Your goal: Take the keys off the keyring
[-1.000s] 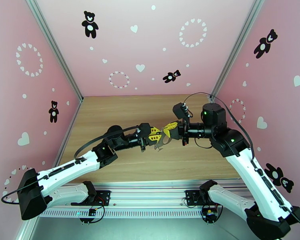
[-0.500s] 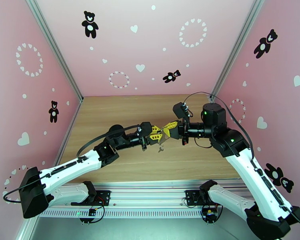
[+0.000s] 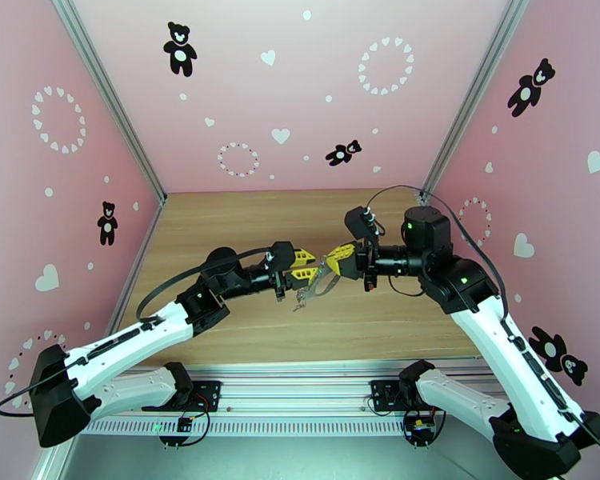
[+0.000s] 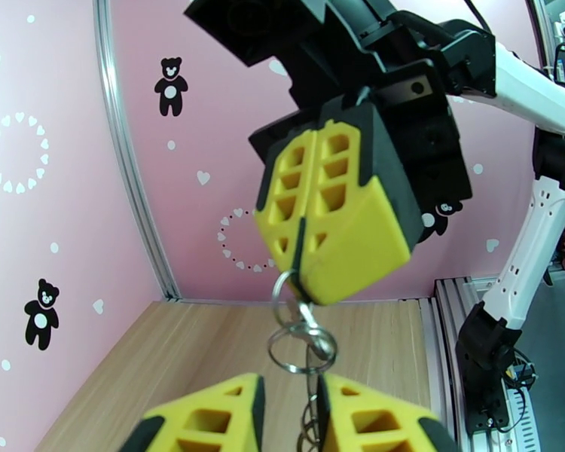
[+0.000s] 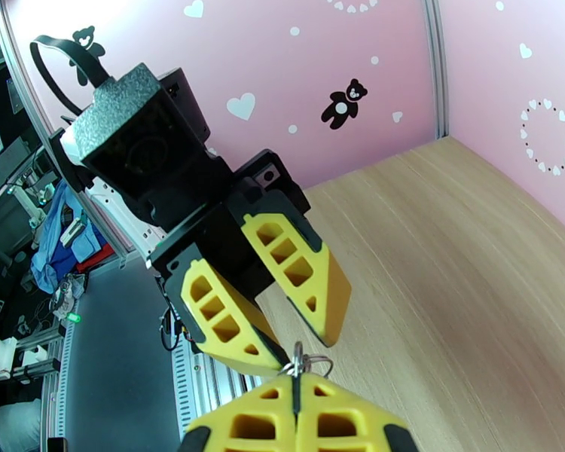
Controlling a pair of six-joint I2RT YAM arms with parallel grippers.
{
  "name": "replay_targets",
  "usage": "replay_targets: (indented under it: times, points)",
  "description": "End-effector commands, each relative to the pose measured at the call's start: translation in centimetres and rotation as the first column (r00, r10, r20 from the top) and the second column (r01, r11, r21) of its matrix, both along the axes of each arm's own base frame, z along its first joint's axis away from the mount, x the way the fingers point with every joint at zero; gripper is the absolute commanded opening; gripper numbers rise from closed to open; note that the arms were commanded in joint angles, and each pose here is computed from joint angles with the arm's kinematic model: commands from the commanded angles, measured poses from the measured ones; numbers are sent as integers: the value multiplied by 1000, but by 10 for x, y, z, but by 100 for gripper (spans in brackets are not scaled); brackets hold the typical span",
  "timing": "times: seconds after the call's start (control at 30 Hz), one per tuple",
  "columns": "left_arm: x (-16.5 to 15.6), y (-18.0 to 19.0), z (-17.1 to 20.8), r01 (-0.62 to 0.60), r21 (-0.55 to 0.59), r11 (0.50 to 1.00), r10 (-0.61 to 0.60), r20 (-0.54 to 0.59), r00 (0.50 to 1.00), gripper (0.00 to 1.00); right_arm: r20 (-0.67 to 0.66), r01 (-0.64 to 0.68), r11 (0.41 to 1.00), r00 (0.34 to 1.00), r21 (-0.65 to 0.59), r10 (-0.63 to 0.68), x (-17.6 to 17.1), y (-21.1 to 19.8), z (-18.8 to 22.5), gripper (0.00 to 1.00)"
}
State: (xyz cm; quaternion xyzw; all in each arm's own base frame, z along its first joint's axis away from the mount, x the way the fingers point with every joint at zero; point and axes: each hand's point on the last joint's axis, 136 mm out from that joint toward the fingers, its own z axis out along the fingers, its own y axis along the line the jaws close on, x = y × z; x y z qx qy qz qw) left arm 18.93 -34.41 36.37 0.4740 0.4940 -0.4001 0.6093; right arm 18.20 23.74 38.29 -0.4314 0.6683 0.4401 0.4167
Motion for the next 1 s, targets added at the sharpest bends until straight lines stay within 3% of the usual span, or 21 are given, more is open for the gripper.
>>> replay_targets:
  times: [0.0, 0.67, 0.97]
  points:
    - [-2, 0, 4, 33, 22, 999, -32, -15, 999, 26, 38, -28, 999, 999, 19, 28, -4, 1, 14, 0]
    - [14, -7, 14, 11, -5, 1000, -11, -7, 1000, 26, 31, -52, 999, 998, -1, 52, -5, 2, 9, 0]
    - [9, -13, 11, 71, 12, 997, -71, -18, 997, 20, 50, -48, 999, 998, 1, 48, -4, 2, 13, 0]
